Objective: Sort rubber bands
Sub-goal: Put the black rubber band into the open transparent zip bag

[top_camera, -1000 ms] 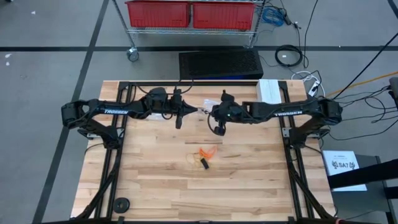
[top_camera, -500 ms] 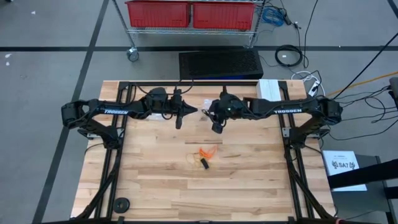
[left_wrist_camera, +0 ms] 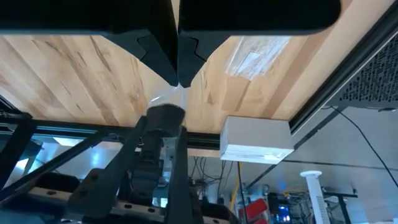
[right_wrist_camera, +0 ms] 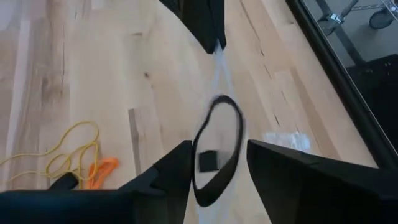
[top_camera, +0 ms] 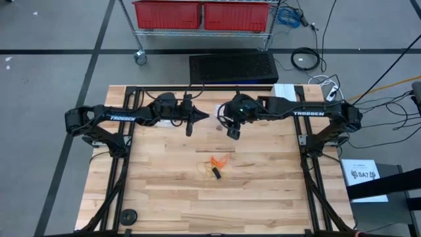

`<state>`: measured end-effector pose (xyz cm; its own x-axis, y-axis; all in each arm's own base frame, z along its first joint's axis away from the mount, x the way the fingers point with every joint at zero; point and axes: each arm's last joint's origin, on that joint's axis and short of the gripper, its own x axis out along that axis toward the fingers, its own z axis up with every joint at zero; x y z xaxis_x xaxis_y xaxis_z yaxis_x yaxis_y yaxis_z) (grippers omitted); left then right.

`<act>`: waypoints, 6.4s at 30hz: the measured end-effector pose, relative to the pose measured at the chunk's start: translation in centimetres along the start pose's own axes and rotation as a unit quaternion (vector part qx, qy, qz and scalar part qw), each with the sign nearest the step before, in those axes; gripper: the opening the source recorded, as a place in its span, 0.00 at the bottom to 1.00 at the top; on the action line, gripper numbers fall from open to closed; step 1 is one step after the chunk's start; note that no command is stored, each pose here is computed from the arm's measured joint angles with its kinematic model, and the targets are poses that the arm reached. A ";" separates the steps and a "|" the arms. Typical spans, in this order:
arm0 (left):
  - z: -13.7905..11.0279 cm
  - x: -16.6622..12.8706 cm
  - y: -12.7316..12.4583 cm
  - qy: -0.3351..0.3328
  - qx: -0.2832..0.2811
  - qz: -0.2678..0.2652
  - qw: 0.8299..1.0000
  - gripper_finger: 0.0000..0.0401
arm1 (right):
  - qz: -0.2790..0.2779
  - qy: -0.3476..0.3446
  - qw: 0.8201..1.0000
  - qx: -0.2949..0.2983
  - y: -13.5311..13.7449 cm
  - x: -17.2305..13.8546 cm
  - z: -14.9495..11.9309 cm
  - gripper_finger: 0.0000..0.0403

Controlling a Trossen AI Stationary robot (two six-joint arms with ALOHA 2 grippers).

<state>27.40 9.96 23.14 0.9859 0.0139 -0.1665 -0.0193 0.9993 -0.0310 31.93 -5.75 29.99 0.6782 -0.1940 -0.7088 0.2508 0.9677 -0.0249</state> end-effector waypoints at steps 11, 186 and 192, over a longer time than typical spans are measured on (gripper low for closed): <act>0.1 0.1 -0.3 -0.006 0.002 -0.029 1.000 0.00 | -0.047 0.007 0.999 -0.017 -0.8 0.4 -0.1 0.38; 0.7 -5.6 -0.1 0.053 0.016 0.073 0.996 0.00 | 0.015 0.054 0.987 0.152 0.6 7.0 -11.5 0.12; 0.7 -5.5 -0.1 0.054 0.015 0.072 0.996 0.00 | 0.008 0.051 0.986 0.159 -0.2 7.0 -11.6 0.37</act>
<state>22.04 9.80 24.71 0.9493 0.1558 -0.2730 -0.1536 0.9877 0.0296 28.63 -5.42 16.83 0.6145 -0.1460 -0.7753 0.4555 0.8680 0.1976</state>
